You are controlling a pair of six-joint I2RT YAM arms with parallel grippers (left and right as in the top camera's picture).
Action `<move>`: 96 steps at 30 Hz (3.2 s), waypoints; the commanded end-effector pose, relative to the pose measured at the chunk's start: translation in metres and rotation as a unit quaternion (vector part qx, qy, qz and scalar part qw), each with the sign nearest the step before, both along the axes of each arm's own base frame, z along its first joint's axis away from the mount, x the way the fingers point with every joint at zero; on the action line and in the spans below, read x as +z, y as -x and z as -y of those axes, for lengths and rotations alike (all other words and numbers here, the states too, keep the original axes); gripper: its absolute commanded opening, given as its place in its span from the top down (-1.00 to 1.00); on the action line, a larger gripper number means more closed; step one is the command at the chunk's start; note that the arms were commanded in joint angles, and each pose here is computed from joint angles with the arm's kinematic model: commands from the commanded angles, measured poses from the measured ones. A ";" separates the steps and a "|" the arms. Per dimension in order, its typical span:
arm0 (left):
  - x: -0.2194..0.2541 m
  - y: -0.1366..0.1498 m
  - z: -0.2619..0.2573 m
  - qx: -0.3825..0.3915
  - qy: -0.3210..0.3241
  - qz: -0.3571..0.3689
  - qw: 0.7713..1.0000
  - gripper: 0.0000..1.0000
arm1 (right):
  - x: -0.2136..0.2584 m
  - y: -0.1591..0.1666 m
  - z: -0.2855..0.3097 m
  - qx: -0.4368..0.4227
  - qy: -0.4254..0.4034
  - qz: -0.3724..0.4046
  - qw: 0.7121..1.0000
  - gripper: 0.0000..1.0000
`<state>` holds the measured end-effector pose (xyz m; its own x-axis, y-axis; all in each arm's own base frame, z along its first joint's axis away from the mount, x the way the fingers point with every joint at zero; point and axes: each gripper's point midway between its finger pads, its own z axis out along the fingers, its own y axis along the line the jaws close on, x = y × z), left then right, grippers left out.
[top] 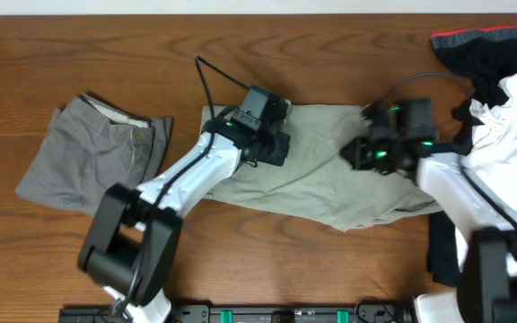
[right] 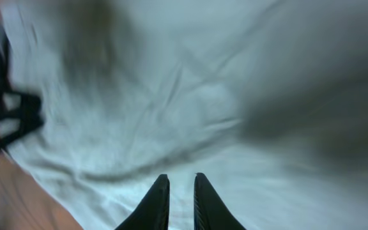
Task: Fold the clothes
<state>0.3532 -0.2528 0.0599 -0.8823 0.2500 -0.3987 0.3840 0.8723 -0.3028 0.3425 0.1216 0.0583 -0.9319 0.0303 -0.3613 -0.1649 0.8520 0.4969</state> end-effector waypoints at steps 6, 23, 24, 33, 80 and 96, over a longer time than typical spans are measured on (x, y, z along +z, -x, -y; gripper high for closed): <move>-0.049 -0.016 -0.037 0.035 -0.099 -0.004 0.995 0.45 | -0.097 0.044 0.035 -0.105 0.144 -0.179 0.968 0.97; -0.043 -0.049 -0.112 0.134 -0.109 -0.008 0.985 0.21 | -0.103 0.088 0.073 -0.104 0.228 -0.258 0.933 0.80; -0.034 -0.048 -0.109 0.130 -0.095 -0.009 0.987 0.14 | -0.102 0.086 0.068 -0.083 0.216 -0.251 0.940 0.74; 0.049 -0.008 -0.130 0.154 -0.072 -0.012 0.985 -0.68 | -0.075 0.068 0.049 -0.026 0.170 -0.182 0.968 0.47; -0.083 0.005 -0.154 0.133 0.158 -0.249 0.946 -0.87 | -0.033 0.043 -0.021 0.016 0.113 -0.067 0.991 0.36; -0.079 0.007 -0.126 0.098 0.169 -0.246 0.950 0.28 | -0.033 0.040 -0.021 0.015 0.113 -0.062 0.992 0.36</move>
